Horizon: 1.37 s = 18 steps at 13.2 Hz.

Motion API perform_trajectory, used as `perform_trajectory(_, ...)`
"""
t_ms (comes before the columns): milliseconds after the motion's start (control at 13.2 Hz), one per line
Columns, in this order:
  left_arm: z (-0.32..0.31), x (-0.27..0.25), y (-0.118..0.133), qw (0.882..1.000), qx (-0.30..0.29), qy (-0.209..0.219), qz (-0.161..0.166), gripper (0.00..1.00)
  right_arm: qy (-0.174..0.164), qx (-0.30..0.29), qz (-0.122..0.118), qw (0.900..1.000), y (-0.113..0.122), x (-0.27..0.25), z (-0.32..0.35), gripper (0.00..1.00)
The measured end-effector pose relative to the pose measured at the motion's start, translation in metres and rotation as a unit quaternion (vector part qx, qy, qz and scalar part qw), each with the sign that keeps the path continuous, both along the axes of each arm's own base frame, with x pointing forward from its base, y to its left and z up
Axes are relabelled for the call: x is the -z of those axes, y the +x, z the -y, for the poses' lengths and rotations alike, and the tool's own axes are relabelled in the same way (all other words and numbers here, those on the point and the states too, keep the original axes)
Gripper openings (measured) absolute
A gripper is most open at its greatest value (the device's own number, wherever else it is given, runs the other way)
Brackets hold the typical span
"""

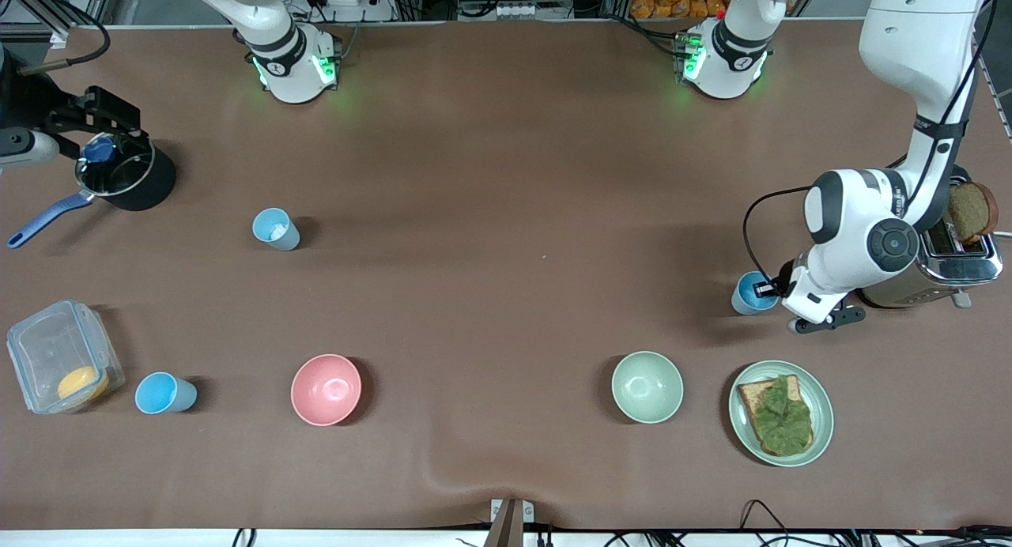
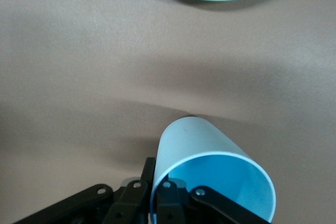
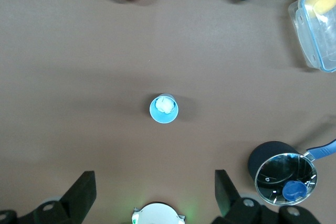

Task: Stack blue cups with both arms
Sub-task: 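Lift the cup with the left gripper while the right gripper reaches out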

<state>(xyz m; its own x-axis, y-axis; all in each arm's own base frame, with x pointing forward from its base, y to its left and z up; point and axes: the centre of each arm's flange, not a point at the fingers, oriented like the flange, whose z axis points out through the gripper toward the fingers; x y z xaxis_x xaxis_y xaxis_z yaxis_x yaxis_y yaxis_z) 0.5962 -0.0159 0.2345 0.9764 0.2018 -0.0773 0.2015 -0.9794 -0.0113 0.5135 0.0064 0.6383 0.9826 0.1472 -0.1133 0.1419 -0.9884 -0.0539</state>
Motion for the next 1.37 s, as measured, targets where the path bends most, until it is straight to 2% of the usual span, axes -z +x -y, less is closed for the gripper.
perform_trajectory(228, 0.015, -0.029, 0.001, 1.0, 0.014, -0.005, 0.006, 0.03, 0.0, 0.0, -0.004, 1.0, 0.0, 0.001, 0.001, 1.0)
perform_trajectory(379, 0.033, -0.069, 0.0, 0.999, 0.03, -0.01, 0.012, 0.03, 0.0, 0.001, -0.019, 1.0, -0.004, 0.004, 0.002, 1.0)
perform_trajectory(455, 0.045, -0.098, -0.002, 0.999, 0.04, -0.012, 0.012, 0.03, 0.0, 0.001, -0.024, 1.0, -0.005, 0.004, 0.003, 1.0)
perform_trajectory(683, 0.081, -0.202, -0.006, 0.998, 0.062, -0.014, 0.001, 0.03, 0.0, 0.0, -0.02, 1.0, 0.0, 0.01, 0.002, 1.0)
perform_trajectory(835, 0.098, -0.248, -0.005, 0.997, 0.075, -0.016, 0.001, 0.03, 0.0, 0.0, -0.022, 1.0, 0.006, 0.02, 0.002, 1.0)
perform_trajectory(987, 0.112, -0.256, -0.006, 0.996, 0.086, -0.018, 0.003, 0.03, 0.0, 0.0, -0.02, 1.0, 0.012, 0.028, 0.002, 1.0)
perform_trajectory(1214, 0.12, -0.248, -0.014, 0.996, 0.085, -0.015, -0.03, 0.03, 0.0, -0.002, -0.016, 1.0, 0.018, 0.046, -0.002, 1.0)
perform_trajectory(1366, 0.12, -0.247, -0.015, 0.996, 0.085, -0.014, -0.034, 0.03, 0.0, -0.007, -0.012, 1.0, 0.022, 0.064, -0.008, 1.0)
